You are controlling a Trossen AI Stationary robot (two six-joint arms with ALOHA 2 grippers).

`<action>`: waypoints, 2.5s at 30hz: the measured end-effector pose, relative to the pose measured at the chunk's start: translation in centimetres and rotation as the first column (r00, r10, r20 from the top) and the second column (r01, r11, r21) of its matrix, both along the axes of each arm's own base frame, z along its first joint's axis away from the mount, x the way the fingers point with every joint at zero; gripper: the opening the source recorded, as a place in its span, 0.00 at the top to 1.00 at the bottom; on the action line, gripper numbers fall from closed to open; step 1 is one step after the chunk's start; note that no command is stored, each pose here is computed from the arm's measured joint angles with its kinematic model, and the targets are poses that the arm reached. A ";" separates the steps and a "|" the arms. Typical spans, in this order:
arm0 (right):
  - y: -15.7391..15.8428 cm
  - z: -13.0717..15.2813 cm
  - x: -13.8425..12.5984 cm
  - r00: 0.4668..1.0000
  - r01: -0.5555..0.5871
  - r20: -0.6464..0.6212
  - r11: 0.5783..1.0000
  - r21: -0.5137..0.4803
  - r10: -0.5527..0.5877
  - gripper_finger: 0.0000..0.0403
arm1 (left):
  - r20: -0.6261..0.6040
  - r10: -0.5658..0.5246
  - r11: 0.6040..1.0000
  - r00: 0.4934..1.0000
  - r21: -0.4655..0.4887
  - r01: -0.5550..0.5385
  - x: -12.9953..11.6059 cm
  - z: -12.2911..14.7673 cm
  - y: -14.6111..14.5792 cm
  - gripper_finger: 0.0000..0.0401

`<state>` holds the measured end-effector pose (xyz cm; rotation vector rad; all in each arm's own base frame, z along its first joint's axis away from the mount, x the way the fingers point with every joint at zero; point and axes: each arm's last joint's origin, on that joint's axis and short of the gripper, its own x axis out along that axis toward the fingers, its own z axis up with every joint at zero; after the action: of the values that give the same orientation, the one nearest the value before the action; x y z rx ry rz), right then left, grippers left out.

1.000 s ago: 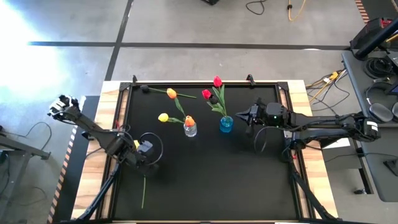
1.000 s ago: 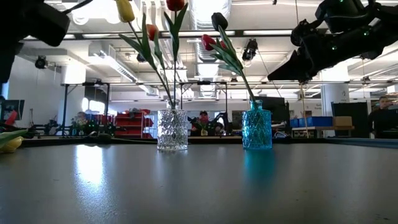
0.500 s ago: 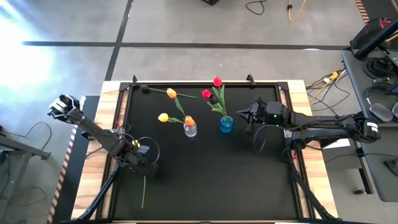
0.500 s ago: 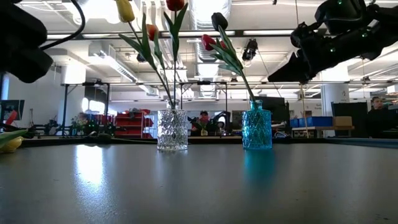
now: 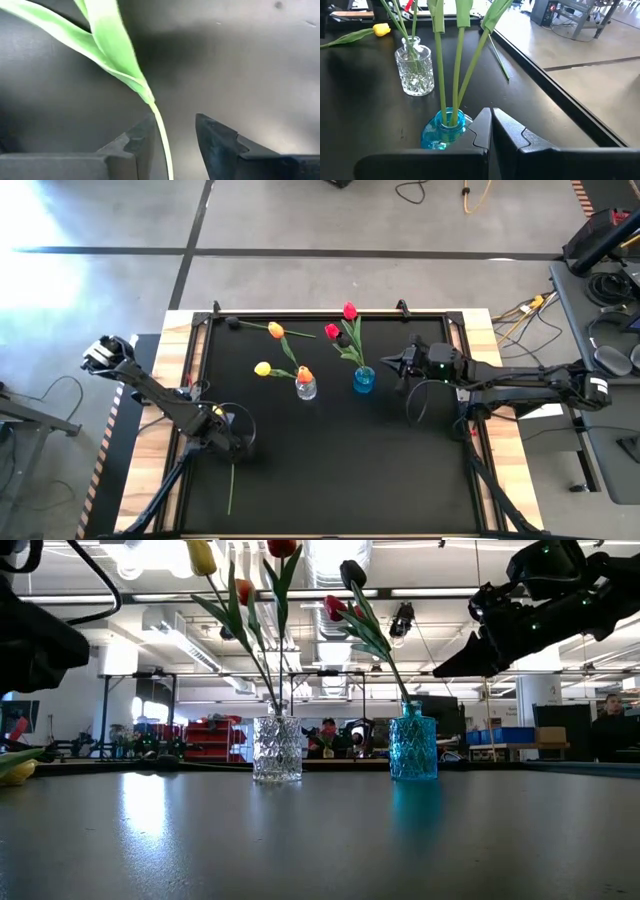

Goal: Sort flowers into vase by color
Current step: Put the yellow flower into the transparent vase

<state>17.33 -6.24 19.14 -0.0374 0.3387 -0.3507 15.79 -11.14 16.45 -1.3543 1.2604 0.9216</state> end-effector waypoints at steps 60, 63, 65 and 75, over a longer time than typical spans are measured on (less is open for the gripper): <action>0.0 -0.1 0.0 1.000 -0.003 -0.010 1.000 -0.003 0.003 0.98 | 0.269 -0.410 0.553 0.871 0.833 0.003 0.0 15.1 2.8 1.00; 0.0 -0.1 0.0 1.000 -0.003 -0.010 1.000 -0.003 0.003 0.98 | 0.231 -0.465 0.398 0.854 0.917 -0.032 -0.5 15.8 3.5 1.00; 0.0 -0.1 0.0 1.000 -0.003 -0.010 1.000 -0.004 0.003 0.98 | 0.214 -0.479 0.311 0.852 0.948 -0.063 -0.8 16.2 3.8 1.00; 0.0 0.0 0.0 1.000 -0.004 -0.002 1.000 -0.008 0.004 0.98 | 0.140 -0.464 0.030 0.874 0.989 -0.143 -1.4 16.4 4.5 1.00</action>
<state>17.32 -6.23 19.12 -0.0464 0.3394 -0.3484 14.38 -6.62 32.86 -0.1161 0.0994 0.9040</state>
